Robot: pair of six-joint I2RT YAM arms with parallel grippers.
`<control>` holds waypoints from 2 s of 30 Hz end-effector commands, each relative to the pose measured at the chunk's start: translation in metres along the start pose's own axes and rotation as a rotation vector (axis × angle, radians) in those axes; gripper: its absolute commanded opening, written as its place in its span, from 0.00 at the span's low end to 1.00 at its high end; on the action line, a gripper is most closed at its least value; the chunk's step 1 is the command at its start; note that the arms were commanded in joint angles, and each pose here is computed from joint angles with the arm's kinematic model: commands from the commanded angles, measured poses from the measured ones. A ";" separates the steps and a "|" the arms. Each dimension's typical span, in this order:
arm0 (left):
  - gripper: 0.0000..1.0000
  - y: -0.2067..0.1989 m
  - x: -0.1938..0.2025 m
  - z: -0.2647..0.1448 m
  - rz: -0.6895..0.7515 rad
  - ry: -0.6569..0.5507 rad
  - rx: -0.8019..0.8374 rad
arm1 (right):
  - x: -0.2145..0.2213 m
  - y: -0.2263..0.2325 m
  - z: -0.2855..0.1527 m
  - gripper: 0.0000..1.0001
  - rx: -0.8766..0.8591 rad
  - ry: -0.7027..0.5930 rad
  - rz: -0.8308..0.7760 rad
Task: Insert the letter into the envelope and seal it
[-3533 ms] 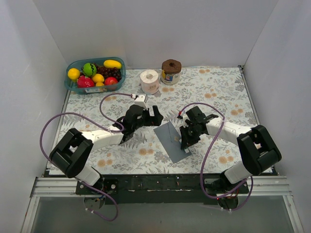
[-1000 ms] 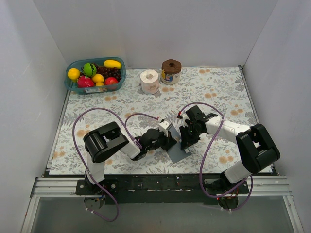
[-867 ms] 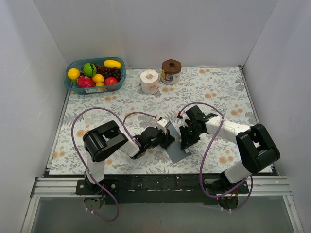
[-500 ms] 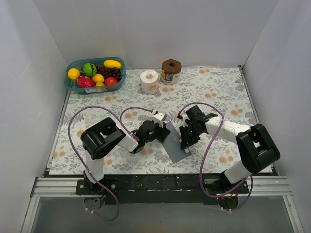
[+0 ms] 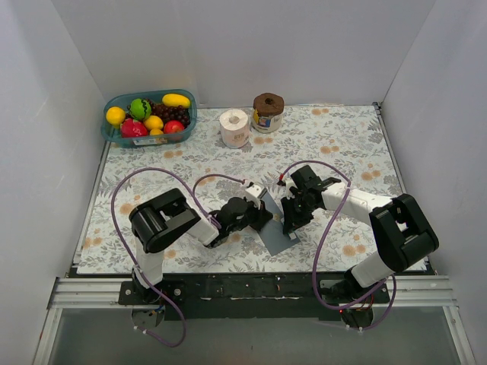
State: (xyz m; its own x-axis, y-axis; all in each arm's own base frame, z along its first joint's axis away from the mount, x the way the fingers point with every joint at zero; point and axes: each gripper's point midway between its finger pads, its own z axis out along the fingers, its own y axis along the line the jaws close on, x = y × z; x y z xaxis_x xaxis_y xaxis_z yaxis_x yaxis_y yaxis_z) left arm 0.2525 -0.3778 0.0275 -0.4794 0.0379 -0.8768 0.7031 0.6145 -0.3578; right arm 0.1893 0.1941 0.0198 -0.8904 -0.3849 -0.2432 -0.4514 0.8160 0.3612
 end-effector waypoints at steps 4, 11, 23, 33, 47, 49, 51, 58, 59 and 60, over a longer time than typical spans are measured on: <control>0.00 -0.022 0.032 -0.016 -0.038 0.086 0.042 | 0.021 -0.024 0.015 0.01 0.089 0.071 -0.017; 0.00 -0.037 0.042 -0.017 -0.059 0.101 0.076 | 0.020 -0.023 0.015 0.01 0.086 0.070 -0.016; 0.00 -0.019 0.035 -0.012 -0.110 0.058 0.006 | 0.021 -0.023 0.014 0.01 0.089 0.068 -0.017; 0.00 0.020 0.011 -0.011 -0.123 0.011 -0.063 | 0.021 -0.022 0.014 0.01 0.086 0.069 -0.012; 0.00 -0.003 0.028 -0.012 -0.107 0.068 0.009 | 0.022 -0.022 0.015 0.01 0.084 0.073 -0.012; 0.00 -0.007 0.034 -0.016 -0.122 0.079 0.015 | 0.022 -0.022 0.015 0.01 0.082 0.071 -0.011; 0.00 -0.014 0.037 -0.019 -0.138 0.080 0.026 | 0.022 -0.022 0.015 0.01 0.082 0.073 -0.010; 0.00 -0.010 0.043 -0.027 -0.163 0.067 -0.016 | 0.021 -0.022 0.016 0.01 0.079 0.070 -0.011; 0.00 -0.009 0.043 -0.029 -0.154 0.069 -0.019 | 0.021 -0.022 0.016 0.01 0.079 0.070 -0.013; 0.00 -0.001 0.038 -0.028 -0.140 0.047 -0.065 | 0.022 -0.022 0.016 0.01 0.079 0.075 -0.010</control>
State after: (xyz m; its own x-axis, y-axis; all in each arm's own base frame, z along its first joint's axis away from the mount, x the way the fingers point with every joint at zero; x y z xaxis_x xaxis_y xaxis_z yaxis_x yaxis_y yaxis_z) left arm 0.2194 -0.3775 0.0261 -0.5783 -0.0655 -0.8132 0.6458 0.5723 -0.5054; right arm 0.1893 0.1943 0.0199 -0.8904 -0.3845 -0.2437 -0.4513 0.8157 0.3620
